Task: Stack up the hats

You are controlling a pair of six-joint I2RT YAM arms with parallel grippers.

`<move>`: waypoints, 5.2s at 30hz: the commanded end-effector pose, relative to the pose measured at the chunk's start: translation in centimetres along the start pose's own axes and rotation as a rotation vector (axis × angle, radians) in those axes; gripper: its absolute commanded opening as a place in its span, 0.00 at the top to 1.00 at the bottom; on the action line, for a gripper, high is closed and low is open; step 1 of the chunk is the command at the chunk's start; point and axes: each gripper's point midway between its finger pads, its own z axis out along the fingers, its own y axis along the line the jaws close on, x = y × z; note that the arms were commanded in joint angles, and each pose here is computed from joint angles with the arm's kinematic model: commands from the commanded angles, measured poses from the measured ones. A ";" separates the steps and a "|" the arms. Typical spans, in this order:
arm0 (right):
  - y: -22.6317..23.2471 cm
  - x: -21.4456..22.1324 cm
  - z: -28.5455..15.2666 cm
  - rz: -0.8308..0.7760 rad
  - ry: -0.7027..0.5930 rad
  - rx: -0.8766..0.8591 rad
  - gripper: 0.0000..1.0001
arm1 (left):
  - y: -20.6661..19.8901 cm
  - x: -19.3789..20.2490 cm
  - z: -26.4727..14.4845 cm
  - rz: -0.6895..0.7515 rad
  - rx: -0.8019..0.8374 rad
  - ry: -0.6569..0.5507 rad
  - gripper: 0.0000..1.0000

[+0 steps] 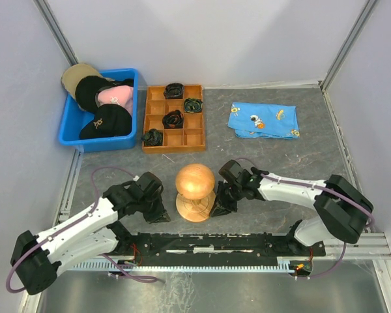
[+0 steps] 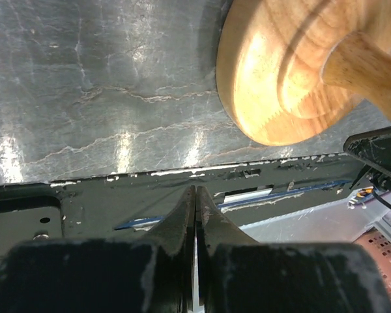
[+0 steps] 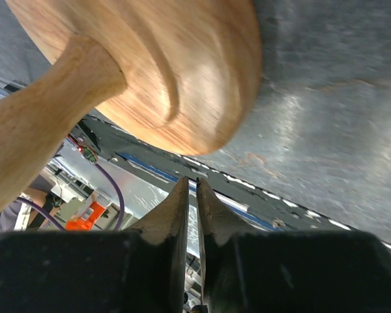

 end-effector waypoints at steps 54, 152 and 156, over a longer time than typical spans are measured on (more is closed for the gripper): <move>-4.7 -17.2 -2.3 0.151 -0.192 0.021 0.80 | -13.6 -11.9 17.3 0.263 -0.069 0.084 0.97; 7.6 -12.2 -25.0 -0.567 -0.621 -0.267 0.02 | -4.8 -49.7 -20.1 -0.262 -0.158 -0.899 0.97; 9.9 -11.9 -26.4 -0.588 -0.690 -0.387 0.01 | -8.5 -48.4 -24.4 -0.299 0.023 -0.945 0.97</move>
